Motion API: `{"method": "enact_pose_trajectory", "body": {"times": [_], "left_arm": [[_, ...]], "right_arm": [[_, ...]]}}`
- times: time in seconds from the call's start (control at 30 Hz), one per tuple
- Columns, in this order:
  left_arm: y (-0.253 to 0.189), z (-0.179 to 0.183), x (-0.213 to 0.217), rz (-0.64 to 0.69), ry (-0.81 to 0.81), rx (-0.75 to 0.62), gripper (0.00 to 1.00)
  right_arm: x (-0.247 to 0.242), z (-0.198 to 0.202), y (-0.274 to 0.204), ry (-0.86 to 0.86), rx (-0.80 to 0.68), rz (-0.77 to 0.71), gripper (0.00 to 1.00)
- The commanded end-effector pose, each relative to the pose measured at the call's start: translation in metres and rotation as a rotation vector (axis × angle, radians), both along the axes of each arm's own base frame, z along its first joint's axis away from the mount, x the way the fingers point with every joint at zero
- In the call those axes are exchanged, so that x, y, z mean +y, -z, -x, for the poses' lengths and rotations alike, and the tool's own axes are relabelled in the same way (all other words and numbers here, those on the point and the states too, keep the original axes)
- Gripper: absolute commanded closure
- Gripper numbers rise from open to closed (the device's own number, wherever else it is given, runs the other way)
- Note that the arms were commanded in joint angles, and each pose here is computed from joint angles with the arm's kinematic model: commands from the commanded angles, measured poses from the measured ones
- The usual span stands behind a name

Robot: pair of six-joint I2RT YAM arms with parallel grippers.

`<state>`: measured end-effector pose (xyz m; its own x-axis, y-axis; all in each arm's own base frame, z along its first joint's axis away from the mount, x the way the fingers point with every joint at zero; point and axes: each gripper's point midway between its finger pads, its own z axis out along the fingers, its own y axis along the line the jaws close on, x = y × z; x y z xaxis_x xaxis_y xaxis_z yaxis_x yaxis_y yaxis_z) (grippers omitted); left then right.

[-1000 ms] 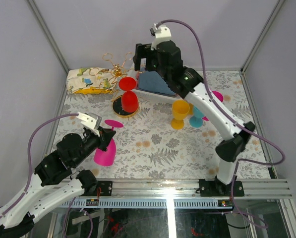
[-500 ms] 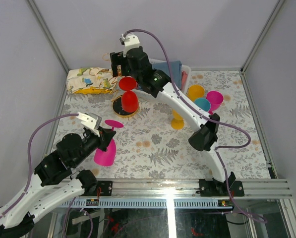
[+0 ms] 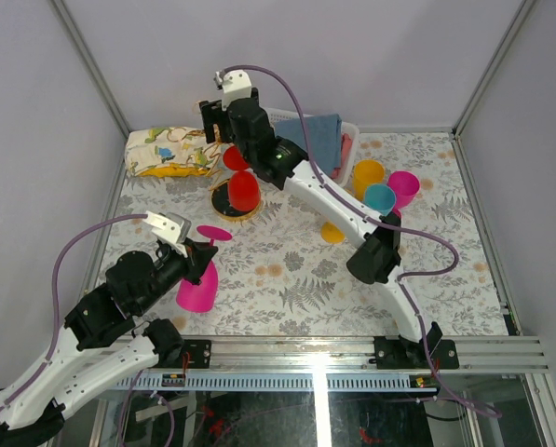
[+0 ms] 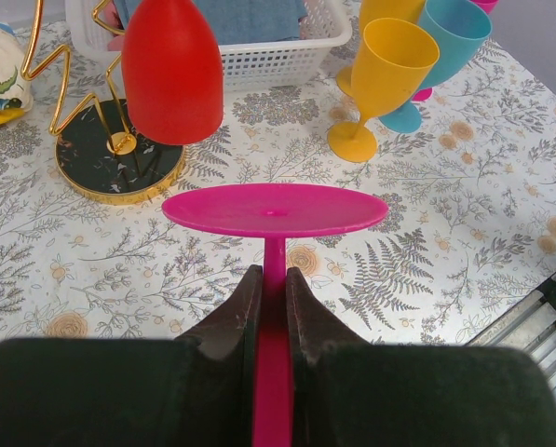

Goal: Place the wine glass upside down on the wine glass rack
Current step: Move the wine rack to the center of the board.

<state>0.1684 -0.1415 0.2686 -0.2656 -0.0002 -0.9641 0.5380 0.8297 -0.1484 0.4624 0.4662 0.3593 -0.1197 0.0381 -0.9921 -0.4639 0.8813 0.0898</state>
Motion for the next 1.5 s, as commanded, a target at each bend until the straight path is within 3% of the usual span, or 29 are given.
{"method": "enact_pose_trajectory", "body": {"times": [0.0,0.17,0.3,0.4,0.6,0.8,1.03,1.47], "left_arm": [[-0.006,0.0,-0.002,0.022,0.011,-0.023,1.0],[-0.006,0.0,-0.002,0.025,0.011,-0.025,1.0],[-0.007,0.0,-0.001,0.026,0.01,-0.027,1.0],[-0.007,0.001,-0.002,0.027,0.011,-0.026,1.0],[-0.007,0.0,-0.002,0.024,0.01,-0.026,1.0],[-0.008,0.0,-0.001,0.028,0.005,-0.029,1.0],[-0.023,0.0,-0.001,0.086,0.004,-0.063,1.0],[-0.044,-0.009,-0.025,0.189,0.055,-0.144,1.0]], "right_arm": [[-0.001,-0.012,-0.014,0.058,-0.086,-0.011,0.17],[0.007,-0.012,-0.004,0.028,-0.075,-0.009,0.2],[0.007,-0.014,0.002,0.036,-0.067,-0.001,0.28],[0.006,-0.013,0.002,0.032,-0.071,0.013,0.45],[0.002,-0.005,-0.015,0.005,-0.091,0.013,0.69],[-0.003,0.012,-0.042,-0.059,-0.123,0.009,1.0],[-0.027,0.041,-0.072,-0.116,-0.138,0.02,1.0],[-0.078,0.084,-0.043,-0.151,-0.121,0.116,1.0]]}}
